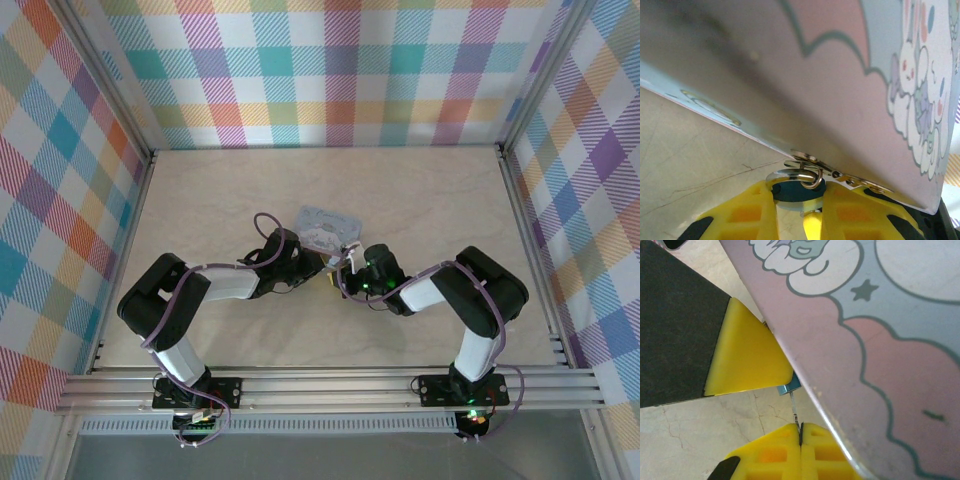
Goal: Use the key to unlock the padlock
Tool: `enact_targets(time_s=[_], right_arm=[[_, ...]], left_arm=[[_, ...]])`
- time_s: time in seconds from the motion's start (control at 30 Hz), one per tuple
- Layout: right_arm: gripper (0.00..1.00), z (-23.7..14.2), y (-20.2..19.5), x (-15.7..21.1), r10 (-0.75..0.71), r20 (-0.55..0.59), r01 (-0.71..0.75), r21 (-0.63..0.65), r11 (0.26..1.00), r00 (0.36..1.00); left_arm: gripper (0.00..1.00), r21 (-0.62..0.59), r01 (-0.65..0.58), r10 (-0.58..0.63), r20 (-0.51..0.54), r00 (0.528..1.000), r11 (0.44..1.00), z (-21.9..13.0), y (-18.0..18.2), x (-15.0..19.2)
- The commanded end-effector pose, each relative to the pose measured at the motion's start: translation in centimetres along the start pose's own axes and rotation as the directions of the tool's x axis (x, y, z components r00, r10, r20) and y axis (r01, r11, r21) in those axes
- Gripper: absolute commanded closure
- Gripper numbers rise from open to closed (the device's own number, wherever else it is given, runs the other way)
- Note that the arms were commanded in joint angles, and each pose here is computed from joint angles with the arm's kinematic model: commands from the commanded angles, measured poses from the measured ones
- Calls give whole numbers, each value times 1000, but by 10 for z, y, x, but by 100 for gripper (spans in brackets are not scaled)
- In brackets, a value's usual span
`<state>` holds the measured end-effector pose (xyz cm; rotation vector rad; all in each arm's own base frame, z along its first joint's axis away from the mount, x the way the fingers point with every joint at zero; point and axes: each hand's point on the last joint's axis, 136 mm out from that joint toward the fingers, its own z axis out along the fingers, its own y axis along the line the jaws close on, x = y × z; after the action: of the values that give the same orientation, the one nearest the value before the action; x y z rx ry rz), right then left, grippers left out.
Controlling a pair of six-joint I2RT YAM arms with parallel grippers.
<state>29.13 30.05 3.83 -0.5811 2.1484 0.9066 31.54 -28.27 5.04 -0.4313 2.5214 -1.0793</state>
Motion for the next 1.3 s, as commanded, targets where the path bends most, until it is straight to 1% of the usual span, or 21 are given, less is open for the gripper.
enact_targets(time_s=[0.0,0.33,0.63,0.87,1.27], right_arm=[[100,0,3,-34,-58,126,61,-19,998,990],[100,2,1,-32,-79,138,84,-31,996,987],[100,6,7,-30,-58,132,69,-79,994,989],[100,3,10,-38,-51,160,66,-88,994,986],[100,-6,21,-50,-42,175,63,-113,992,984]], left_arm=[[80,53,-12,17,-93,996,999,-1,-16,20],[80,53,-10,15,-94,995,999,0,-16,20],[80,54,-8,14,-94,995,998,0,-16,20],[80,49,-8,13,-95,995,999,1,-14,21],[80,45,-6,10,-98,995,999,3,-10,22]])
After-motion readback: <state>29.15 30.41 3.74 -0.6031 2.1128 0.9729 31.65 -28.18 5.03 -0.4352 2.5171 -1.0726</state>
